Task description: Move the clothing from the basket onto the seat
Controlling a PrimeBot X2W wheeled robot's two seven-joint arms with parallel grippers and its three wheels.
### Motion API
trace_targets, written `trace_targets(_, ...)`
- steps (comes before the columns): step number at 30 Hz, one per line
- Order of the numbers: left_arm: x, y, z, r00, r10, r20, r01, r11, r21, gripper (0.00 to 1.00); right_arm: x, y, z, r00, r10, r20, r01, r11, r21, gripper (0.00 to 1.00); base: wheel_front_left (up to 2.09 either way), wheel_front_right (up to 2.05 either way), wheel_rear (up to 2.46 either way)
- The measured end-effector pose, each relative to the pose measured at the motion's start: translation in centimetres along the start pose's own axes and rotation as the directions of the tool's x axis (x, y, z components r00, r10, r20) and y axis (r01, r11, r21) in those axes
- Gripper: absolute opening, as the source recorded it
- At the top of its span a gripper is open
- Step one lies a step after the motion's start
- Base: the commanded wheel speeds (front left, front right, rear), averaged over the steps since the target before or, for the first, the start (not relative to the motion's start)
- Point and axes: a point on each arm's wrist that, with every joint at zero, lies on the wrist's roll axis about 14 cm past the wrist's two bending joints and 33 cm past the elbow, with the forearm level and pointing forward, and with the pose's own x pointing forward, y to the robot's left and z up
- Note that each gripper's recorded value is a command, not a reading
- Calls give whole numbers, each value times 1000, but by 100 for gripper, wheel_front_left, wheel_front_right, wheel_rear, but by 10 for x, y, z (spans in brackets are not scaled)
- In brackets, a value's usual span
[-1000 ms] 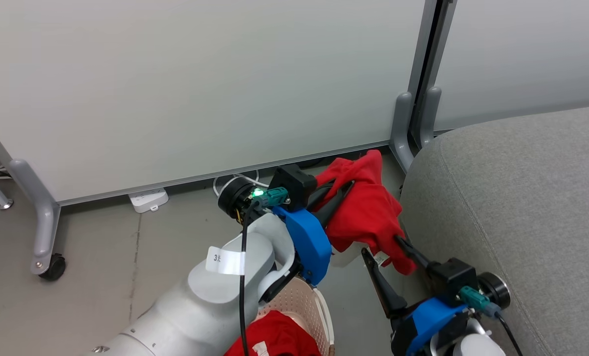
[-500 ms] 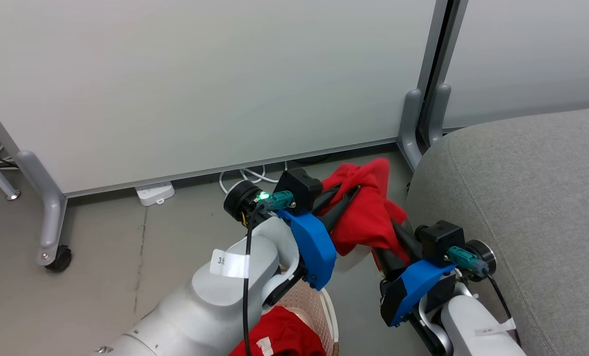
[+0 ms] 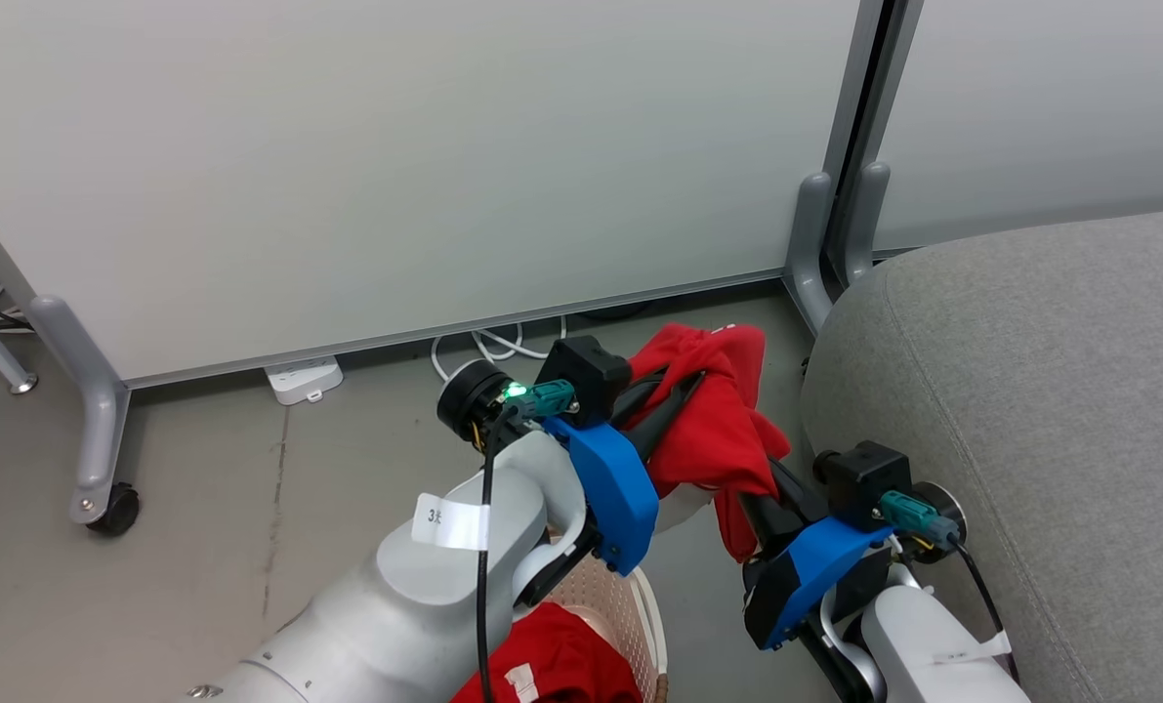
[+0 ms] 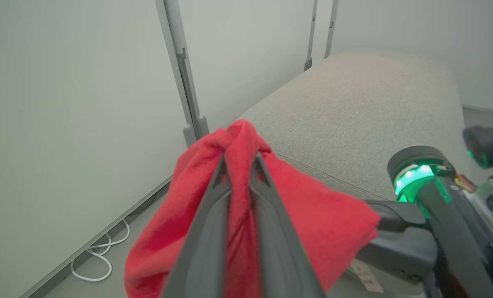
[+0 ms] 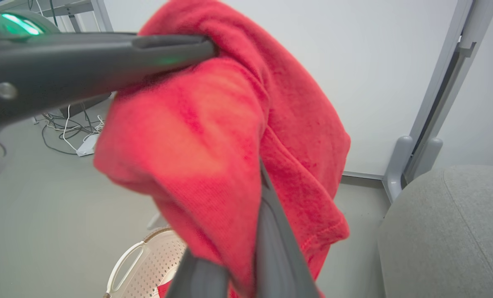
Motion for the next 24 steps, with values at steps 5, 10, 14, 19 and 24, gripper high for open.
trace_targets(5, 0, 0, -2, 1000, 0, -8, 0, 1000, 5, 0, -1, -1, -2, 1000, -5, -1, 5, 1000, 6, 0, 0, 0, 0)
trace_targets(10, 1, 1, -3, 1000, 2, -10, -2, 1000, -1, 0, 0, -2, -2, 1000, -5, -3, 5, 1000, 9, 0, 0, 0, 0)
trace_targets(14, 1, 1, -4, 1000, 1, -11, -1, 1000, -2, 1, 0, -1, -2, 1000, 0, -1, 0, 1000, 9, 0, 0, 0, 0)
trace_targets(19, 1, 6, 2, 999, 12, 32, -12, 1000, -13, 100, 3, 0, 1, 1000, 6, 8, -6, 1000, 4, 0, 0, 0, 0)
trace_targets(24, -9, 14, -4, 997, 52, 64, -47, 996, -75, 100, 6, -1, 3, 1000, 5, 21, -5, 1000, 4, 0, 0, 0, 0)
